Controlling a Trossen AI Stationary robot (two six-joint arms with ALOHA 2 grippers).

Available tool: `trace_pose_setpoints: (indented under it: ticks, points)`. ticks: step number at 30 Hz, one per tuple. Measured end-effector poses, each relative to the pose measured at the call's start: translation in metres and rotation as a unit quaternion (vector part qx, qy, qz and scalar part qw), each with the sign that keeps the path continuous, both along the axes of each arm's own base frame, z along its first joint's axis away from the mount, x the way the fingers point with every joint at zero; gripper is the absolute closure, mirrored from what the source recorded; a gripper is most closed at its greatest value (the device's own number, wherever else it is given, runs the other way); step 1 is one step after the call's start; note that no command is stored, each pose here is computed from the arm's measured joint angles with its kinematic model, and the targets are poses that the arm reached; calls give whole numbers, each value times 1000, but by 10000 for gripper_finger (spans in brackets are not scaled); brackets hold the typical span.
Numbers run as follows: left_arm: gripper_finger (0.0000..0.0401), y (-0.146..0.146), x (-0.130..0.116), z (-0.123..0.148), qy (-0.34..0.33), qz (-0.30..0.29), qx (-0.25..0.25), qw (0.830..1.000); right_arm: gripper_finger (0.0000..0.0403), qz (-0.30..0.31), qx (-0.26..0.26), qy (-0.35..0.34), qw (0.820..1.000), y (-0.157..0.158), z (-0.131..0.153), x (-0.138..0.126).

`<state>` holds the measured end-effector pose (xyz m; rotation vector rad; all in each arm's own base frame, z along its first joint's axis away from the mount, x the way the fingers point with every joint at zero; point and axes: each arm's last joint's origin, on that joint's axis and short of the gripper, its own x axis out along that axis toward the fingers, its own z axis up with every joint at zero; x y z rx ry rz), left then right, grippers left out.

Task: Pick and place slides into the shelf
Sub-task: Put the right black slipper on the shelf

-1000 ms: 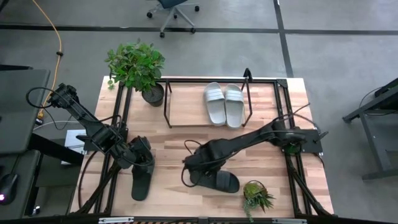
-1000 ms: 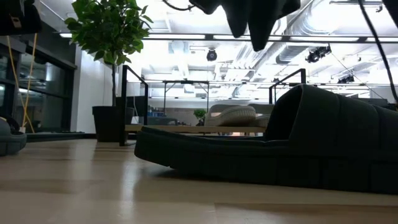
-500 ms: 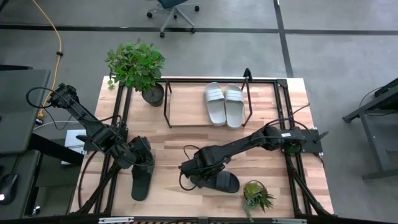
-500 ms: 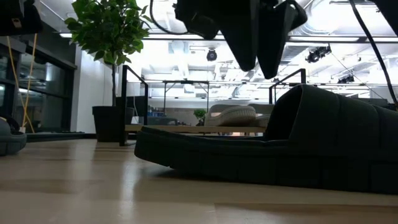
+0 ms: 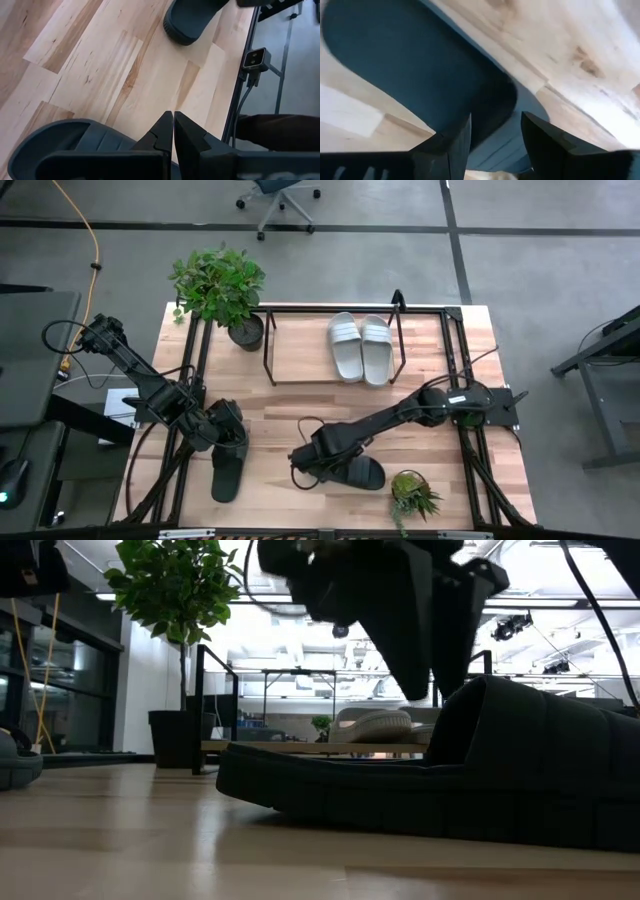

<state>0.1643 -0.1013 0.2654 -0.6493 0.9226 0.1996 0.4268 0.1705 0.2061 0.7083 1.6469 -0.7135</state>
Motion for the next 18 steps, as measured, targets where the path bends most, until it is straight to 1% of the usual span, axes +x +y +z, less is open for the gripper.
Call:
trace_pose_setpoints:
  ticks: [2,7,11,18]
  points:
    - [396,0,0,0,0,0,0,1000,238,3,4,12,1000,3,-9,1]
    - [396,0,0,0,-1,-1,-1,1000,238,22,2,15,1000,14,-18,0]
    - [396,0,0,0,-2,-1,-2,1000,238,24,-8,20,999,19,-18,-4]
    - [396,0,0,0,-2,-1,-2,1000,238,27,-8,19,999,19,-18,-4]
